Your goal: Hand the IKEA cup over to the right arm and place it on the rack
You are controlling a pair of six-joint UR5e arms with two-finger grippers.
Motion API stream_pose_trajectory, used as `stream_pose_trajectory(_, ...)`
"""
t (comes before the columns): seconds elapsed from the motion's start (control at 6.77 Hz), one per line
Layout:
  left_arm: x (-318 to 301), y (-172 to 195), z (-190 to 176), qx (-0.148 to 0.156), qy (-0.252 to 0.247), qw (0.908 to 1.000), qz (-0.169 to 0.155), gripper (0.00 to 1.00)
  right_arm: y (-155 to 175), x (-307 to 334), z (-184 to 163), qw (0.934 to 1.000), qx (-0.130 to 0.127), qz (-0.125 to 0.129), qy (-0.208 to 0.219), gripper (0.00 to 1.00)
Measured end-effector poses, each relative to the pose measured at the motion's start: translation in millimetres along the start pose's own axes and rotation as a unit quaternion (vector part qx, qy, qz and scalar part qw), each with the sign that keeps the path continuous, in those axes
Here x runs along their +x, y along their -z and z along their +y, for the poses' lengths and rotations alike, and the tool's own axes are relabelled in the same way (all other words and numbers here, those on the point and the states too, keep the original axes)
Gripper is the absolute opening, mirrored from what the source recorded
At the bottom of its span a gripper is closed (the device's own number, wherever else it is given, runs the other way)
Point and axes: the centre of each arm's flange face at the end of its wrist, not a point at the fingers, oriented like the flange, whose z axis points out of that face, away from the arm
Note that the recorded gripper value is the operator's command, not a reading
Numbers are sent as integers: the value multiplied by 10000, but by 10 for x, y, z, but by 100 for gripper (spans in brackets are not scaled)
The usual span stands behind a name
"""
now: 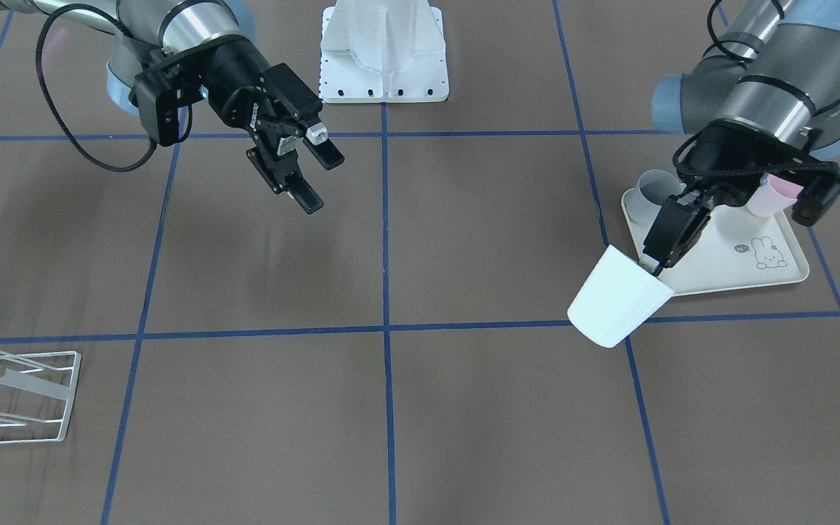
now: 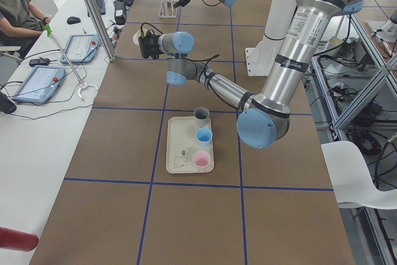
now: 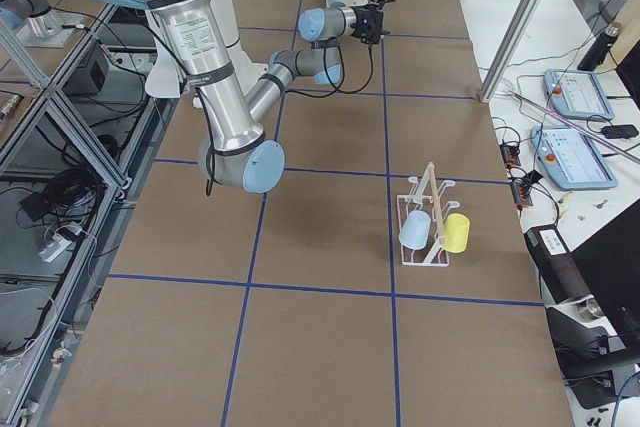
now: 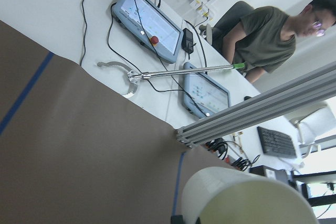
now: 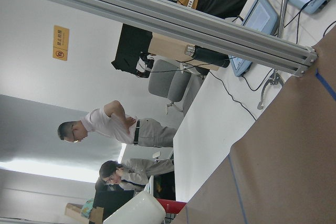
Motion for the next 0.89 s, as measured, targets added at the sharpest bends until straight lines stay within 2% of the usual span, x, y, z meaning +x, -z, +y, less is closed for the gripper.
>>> stream_pose_trajectory(0.15,60,-189,334,-218,506,9975,451,0,41,12,146,9997,24,-222,-140,100)
stream_pose_trajectory(0.44,329,-510,1094,-729,1208,9837,1116,0,60,-51,279,9985,-2,-443,-322,100)
stream_pose_trajectory(0.59,386,-545,1360,-991,1524,9720,1491,0,53,-98,264,9977,8,-502,-458,100)
stream_pose_trajectory(0.89,217,-516,1410,-1590,2286,9343,2228,0,50,-167,172,9960,43,-574,-680,100)
